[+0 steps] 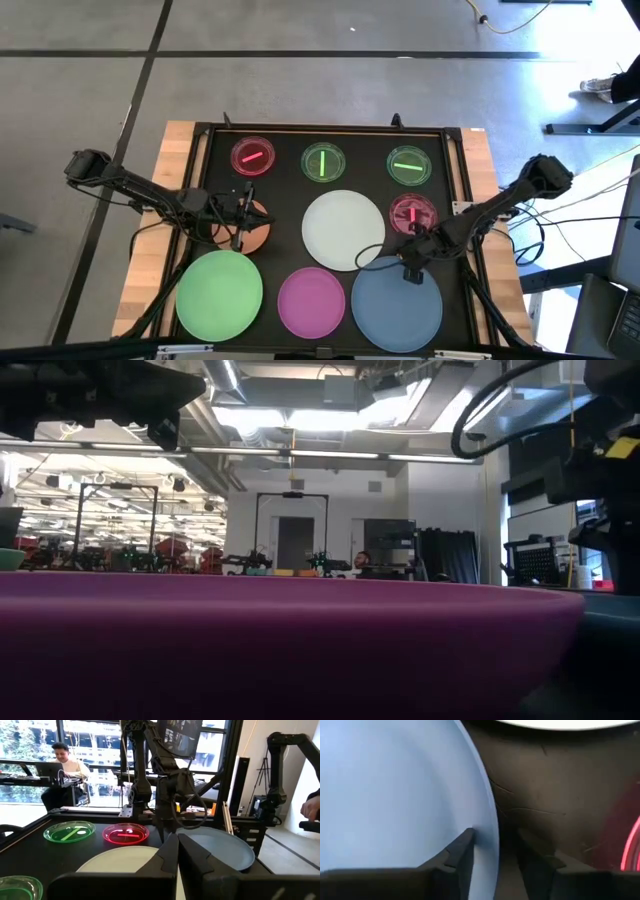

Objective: Stack plastic plates
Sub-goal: Stack the blue plate on the white plate

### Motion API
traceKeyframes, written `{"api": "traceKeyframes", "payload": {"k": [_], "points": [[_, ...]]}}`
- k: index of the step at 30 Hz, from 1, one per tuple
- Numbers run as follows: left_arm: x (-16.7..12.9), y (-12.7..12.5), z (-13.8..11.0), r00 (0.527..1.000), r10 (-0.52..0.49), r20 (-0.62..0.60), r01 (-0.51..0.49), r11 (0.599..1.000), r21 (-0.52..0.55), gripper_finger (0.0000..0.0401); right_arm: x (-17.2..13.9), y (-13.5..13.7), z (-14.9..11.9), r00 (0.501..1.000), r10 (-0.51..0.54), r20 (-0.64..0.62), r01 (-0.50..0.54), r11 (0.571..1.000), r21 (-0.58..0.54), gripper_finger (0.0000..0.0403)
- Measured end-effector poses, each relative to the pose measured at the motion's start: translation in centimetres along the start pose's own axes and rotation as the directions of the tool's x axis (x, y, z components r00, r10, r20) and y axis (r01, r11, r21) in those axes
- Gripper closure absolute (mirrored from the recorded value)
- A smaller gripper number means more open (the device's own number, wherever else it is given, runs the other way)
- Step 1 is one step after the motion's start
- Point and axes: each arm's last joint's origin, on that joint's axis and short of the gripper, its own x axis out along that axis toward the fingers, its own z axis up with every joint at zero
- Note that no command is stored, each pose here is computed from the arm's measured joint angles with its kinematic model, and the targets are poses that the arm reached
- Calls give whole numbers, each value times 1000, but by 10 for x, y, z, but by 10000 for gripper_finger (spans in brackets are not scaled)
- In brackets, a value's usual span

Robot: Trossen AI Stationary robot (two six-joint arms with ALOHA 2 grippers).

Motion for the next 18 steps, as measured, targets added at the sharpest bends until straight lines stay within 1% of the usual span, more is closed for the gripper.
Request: {"api": "traceKeyframes", "payload": {"k": [6, 8, 14, 18], "points": [[0, 0, 0, 1000, 0, 0, 0, 1000, 0, 398, 0, 0, 0, 1000, -1, -2, 1, 1000, -1, 373], [0, 0, 0, 1000, 0, -2, 0, 1000, 0, 398, 0, 0, 0, 1000, -1, -1, 1, 1000, -8, 393], [0, 0, 0, 1000, 0, -2, 0, 1000, 0, 398, -6, 3, 2, 999, 30, -21, -31, 999, -18, 388], [0, 0, 0, 1000, 1, -2, -1, 1000, 0, 398, -22, 10, 12, 997, 77, 30, -76, 996, -47, 399]]}}
